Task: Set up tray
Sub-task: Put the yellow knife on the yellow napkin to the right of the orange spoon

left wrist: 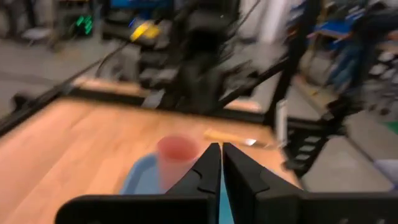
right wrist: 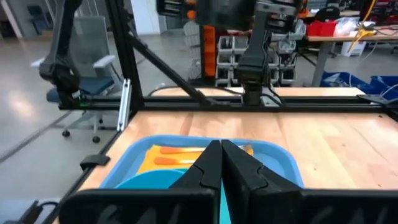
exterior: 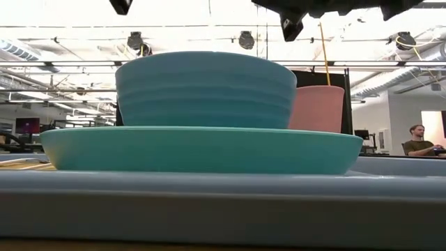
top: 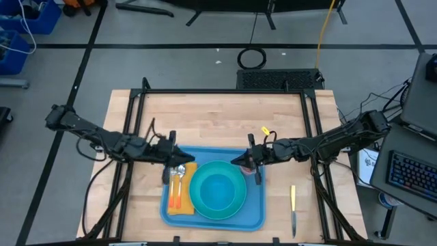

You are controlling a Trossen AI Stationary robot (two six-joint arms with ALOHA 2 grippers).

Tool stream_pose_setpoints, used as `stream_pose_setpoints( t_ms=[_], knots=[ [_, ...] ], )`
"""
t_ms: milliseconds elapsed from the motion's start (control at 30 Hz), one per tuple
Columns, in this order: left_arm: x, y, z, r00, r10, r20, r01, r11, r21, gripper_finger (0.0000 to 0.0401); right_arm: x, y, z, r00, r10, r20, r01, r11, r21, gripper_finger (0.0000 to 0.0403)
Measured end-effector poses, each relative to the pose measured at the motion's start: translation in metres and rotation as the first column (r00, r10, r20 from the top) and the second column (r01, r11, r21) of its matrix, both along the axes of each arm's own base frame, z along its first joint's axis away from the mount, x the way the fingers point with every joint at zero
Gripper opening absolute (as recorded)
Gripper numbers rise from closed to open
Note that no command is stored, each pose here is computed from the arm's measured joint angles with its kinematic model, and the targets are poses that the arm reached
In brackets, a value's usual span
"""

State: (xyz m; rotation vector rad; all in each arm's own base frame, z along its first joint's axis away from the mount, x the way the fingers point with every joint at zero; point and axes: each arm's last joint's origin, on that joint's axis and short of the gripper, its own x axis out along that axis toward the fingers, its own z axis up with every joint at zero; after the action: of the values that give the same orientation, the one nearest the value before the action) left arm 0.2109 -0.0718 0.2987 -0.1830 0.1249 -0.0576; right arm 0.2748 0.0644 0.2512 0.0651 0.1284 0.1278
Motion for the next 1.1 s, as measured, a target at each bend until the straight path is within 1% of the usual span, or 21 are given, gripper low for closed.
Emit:
stream_pose_setpoints(
  t_ms=[67,167,233,367,467,533,600,733,800,833,900,1000,1033,1100],
  knots=[
    [-0.001,-0.008,0.002,0.999,-0.035,0.03,0.034,0.999,0.018,0.0024,-0.001,0.0,-0.002,1.0,0.0,0.018,-0.001,1.0,0.01,0.0],
    [-0.001,-0.021,-0.001,0.996,-0.089,0.032,0.087,0.995,0.053,0.0022,-0.003,0.0,-0.005,1.0,0.006,0.021,-0.006,1.0,0.011,0.0],
    [0.001,-0.03,-0.002,0.992,-0.119,0.044,0.117,0.992,0.05,0.0015,-0.003,0.0,-0.005,1.0,0.006,0.016,-0.006,1.0,0.01,0.0],
    [0.003,-0.048,-0.014,0.985,-0.17,0.0,0.17,0.983,0.07,0.0004,-0.003,0.0,-0.008,1.0,0.006,-0.016,-0.006,1.0,0.003,0.0],
    [0.003,-0.063,-0.02,0.982,-0.191,-0.006,0.191,0.978,0.085,0.0014,-0.003,0.0,-0.01,0.999,0.002,-0.048,-0.001,1.0,0.021,0.0007],
    [0.002,-0.07,-0.025,0.977,-0.214,-0.02,0.215,0.971,0.104,0.0021,-0.003,0.0,-0.012,0.997,-0.011,-0.08,0.013,1.0,0.023,0.0019],
    [0.003,-0.076,-0.03,0.975,-0.218,-0.035,0.221,0.969,0.113,0.0024,-0.003,-0.001,-0.014,0.993,-0.05,-0.105,0.052,0.998,0.021,0.0036],
    [0.003,-0.086,-0.038,0.98,-0.192,-0.059,0.198,0.974,0.11,0.0023,-0.005,0.001,-0.017,0.988,-0.07,-0.141,0.075,0.997,0.026,0.0078],
    [0.004,-0.091,-0.043,0.981,-0.182,-0.071,0.189,0.975,0.119,0.0017,-0.006,0.004,-0.018,0.987,-0.057,-0.15,0.062,0.998,0.026,0.0101],
    [0.004,-0.093,-0.045,0.98,-0.184,-0.074,0.192,0.973,0.125,0.0013,-0.006,0.007,-0.018,0.988,-0.032,-0.151,0.037,0.999,0.031,0.0113],
    [0.006,-0.096,-0.047,0.98,-0.189,-0.061,0.195,0.972,0.131,0.0006,-0.007,0.014,-0.016,0.988,0.078,-0.135,-0.071,0.996,0.056,0.0134],
    [0.006,-0.1,-0.047,0.979,-0.201,-0.041,0.205,0.97,0.134,0.0004,-0.009,0.025,-0.006,0.97,0.24,-0.035,-0.236,0.967,0.091,0.0155],
    [0.006,-0.101,-0.047,0.978,-0.204,-0.032,0.206,0.97,0.13,0.0007,-0.009,0.028,-0.002,0.962,0.272,0.001,-0.271,0.958,0.09,0.0158],
    [0.005,-0.103,-0.045,0.977,-0.212,-0.011,0.211,0.97,0.121,0.0016,-0.011,0.031,0.003,0.955,0.293,0.047,-0.296,0.951,0.09,0.016]
  ],
)
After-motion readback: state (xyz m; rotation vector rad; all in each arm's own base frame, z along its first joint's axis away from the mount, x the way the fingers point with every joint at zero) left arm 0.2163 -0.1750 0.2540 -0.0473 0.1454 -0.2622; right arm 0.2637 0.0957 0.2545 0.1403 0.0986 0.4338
